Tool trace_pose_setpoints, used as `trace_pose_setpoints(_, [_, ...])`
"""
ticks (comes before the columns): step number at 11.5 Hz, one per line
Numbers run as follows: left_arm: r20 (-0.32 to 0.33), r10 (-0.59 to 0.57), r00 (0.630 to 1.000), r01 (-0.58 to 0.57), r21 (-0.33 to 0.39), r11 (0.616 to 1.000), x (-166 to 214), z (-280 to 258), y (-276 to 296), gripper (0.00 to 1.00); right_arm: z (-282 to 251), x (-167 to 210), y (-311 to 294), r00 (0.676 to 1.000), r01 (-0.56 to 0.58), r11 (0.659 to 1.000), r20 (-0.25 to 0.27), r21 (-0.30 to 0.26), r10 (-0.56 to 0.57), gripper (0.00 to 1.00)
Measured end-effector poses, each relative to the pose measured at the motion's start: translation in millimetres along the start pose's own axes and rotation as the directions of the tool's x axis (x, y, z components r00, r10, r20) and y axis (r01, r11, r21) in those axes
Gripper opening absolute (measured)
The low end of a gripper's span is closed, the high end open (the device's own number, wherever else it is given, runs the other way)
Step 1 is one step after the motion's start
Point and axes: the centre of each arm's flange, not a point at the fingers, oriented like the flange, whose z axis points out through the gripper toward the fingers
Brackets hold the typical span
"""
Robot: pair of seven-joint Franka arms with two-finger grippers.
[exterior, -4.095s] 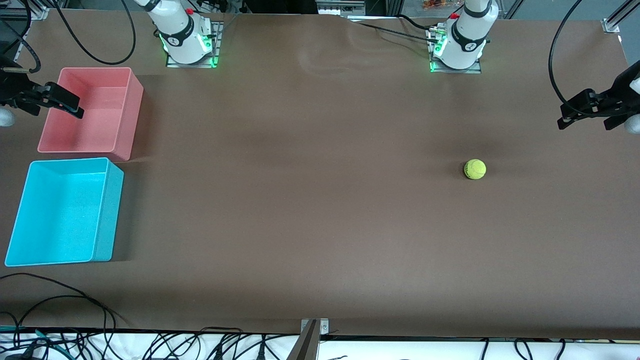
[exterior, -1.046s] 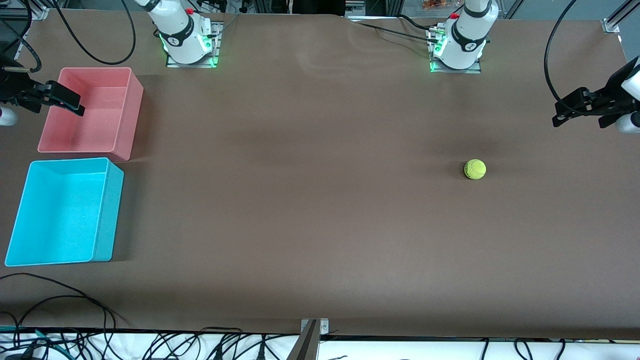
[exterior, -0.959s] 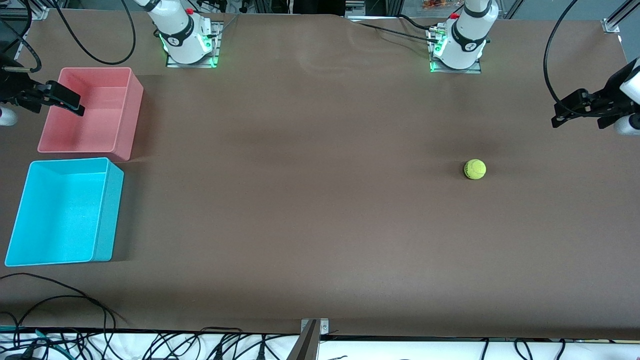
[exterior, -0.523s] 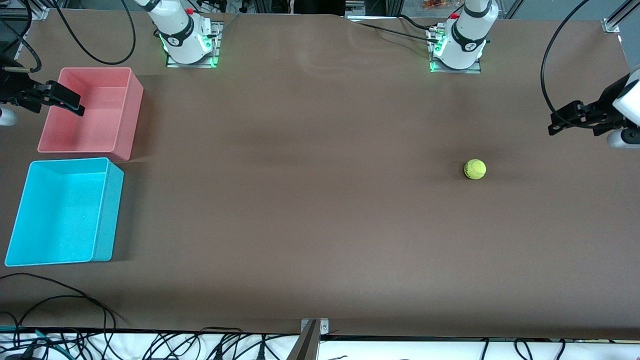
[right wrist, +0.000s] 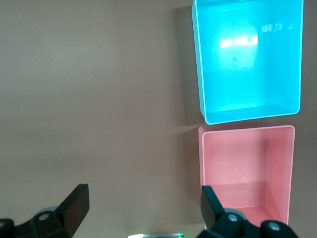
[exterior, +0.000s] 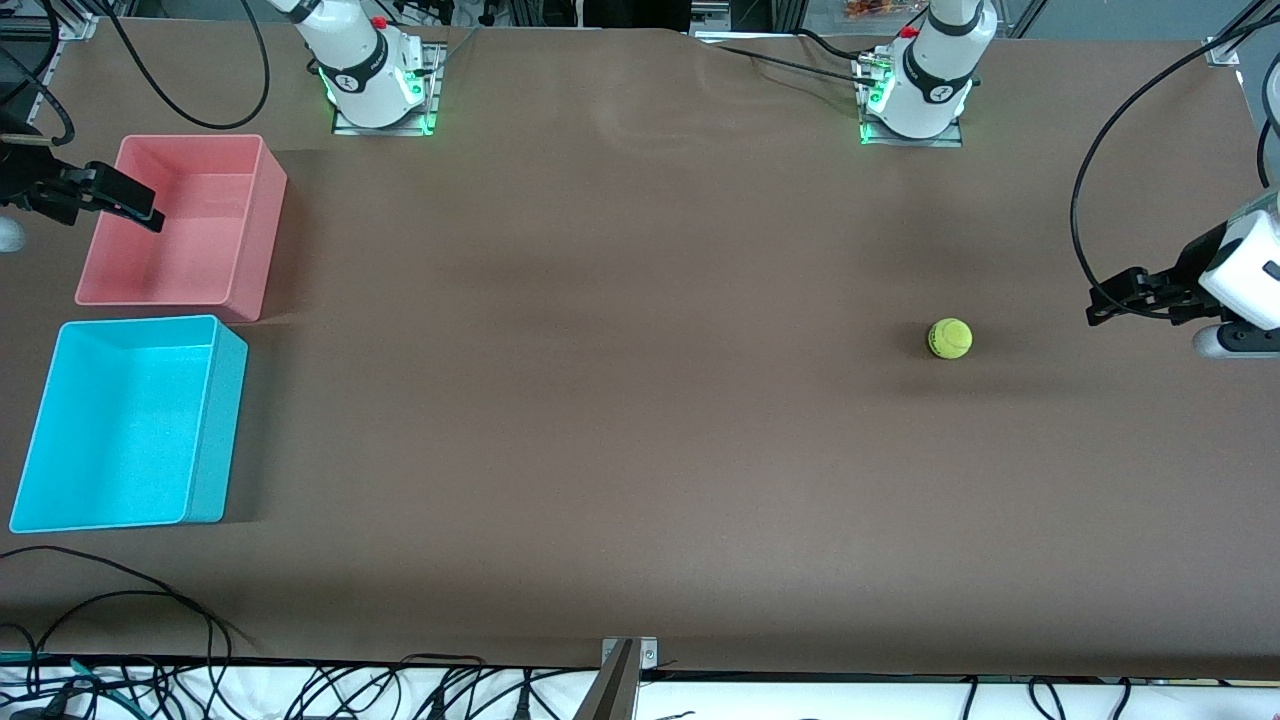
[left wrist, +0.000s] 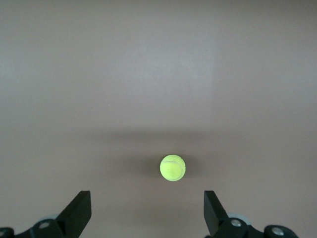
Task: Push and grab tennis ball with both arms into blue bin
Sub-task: 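Lower the left gripper beside the tennis ball, fingers facing the ball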
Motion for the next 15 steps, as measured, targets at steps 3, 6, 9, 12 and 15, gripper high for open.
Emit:
trace_pose_setpoints(3, [0.013,-0.001,1.0,0.001,-0.001,1.0,-5,40,-4,1.0,0,0,0,1.0,0.0,1.0,0.001,0.0,0.0,1.0])
trace_pose_setpoints(6, [0.002,0.007,1.0,-0.007,-0.001,1.0,-8,74,-3,1.0,0,0,0,1.0,-0.001,1.0,0.004,0.0,0.001,1.0])
trace_pose_setpoints(9, [-0.02,0.01,1.0,-0.01,0.0,1.0,-15,115,-2,0.98,1,-1,1,1.0,-0.002,1.0,0.006,0.001,0.002,1.0])
trace_pose_setpoints(12, [-0.009,0.025,1.0,-0.025,-0.001,1.0,-31,164,6,0.83,1,-1,1,1.0,-0.003,1.0,0.008,0.001,0.003,1.0])
trace_pose_setpoints(15, [0.012,0.026,1.0,-0.026,-0.002,1.0,-37,178,7,0.47,1,-1,2,1.0,-0.003,1.0,0.008,0.001,0.003,1.0])
